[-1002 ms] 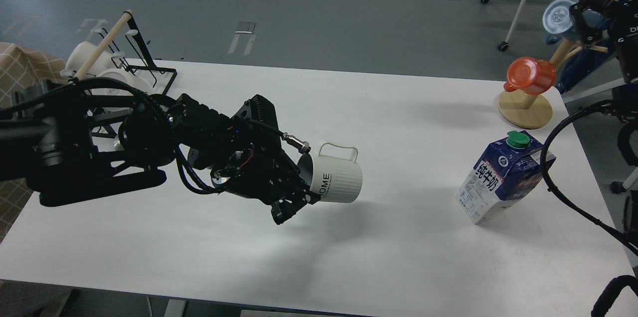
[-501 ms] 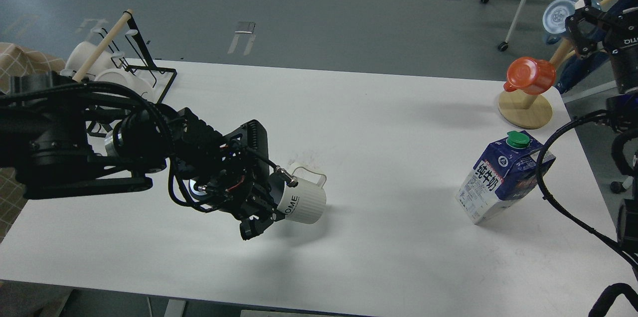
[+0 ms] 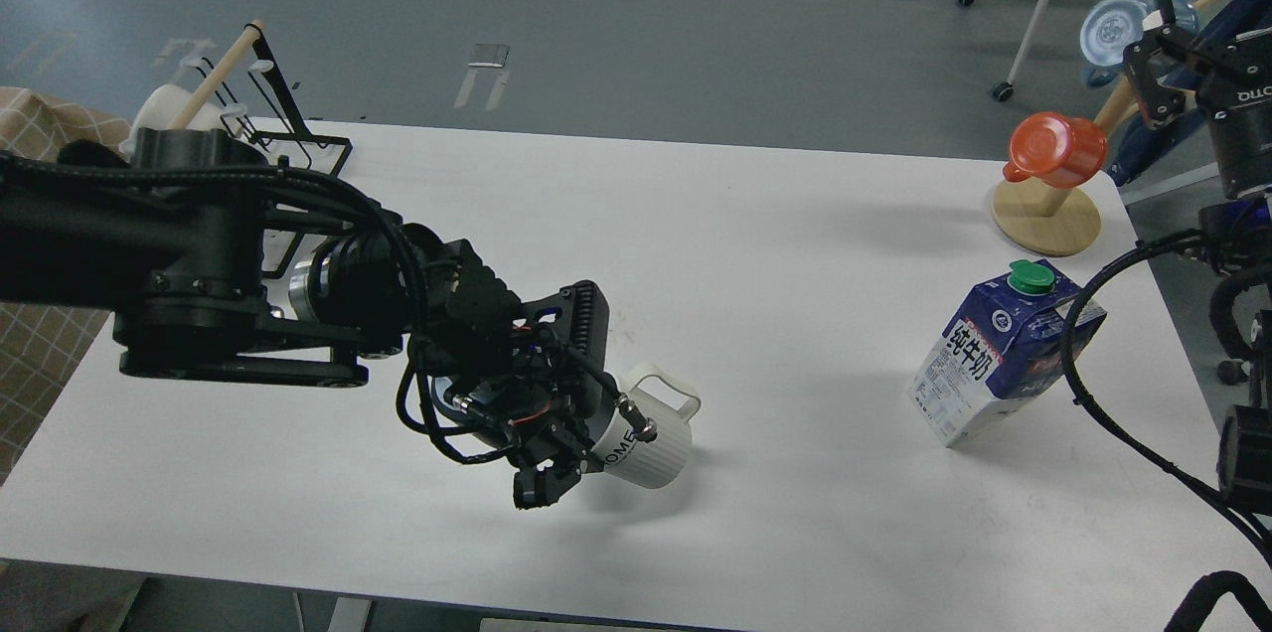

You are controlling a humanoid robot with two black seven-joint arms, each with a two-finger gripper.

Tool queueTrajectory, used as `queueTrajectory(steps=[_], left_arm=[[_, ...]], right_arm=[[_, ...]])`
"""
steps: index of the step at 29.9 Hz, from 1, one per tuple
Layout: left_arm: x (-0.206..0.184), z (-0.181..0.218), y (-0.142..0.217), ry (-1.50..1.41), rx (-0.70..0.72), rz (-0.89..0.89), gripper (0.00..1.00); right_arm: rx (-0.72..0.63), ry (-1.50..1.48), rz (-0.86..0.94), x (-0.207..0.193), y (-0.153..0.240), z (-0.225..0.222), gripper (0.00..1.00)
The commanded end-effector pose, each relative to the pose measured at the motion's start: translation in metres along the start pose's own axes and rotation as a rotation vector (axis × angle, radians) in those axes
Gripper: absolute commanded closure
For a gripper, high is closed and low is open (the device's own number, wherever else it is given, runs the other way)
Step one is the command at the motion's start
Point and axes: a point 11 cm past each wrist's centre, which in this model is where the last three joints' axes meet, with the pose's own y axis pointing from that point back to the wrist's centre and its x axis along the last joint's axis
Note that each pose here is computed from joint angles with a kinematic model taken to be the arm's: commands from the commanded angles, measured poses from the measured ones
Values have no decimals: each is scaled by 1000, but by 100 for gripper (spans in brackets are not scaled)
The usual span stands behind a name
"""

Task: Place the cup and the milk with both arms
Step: 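Carry the mug toward the table center and turn it upright, then lower the upright mug onto the table and release it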

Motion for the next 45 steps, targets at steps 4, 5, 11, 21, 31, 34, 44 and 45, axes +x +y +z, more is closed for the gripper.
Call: queueTrajectory(steps=[4,5,11,21,31,34,44,45], left_arm=[[6,-5,7,-76,25,-74,100],[7,-5,8,-90,19,-89,100],[-3,-3,9,-118,-1,-171,100],[32,-2,-5,-270,-1,-246,100],[41,-25,-11,-282,65,-280,100],[41,-25,-10,-281,65,-281,100],[34,-28,-10,-298,76,-325,100],[36,-28,-11,-308,77,-327,94]], right_arm=[[6,-14,-6,-1,2,5,0],[6,-16,-8,-1,2,6,0],[7,-22,-9,-2,2,8,0],[16,-32,4,3,7,10,0],[18,-37,9,4,9,11,0],[18,-40,10,5,9,12,0],[22,-43,19,7,13,12,0],[28,-50,22,8,15,11,0]])
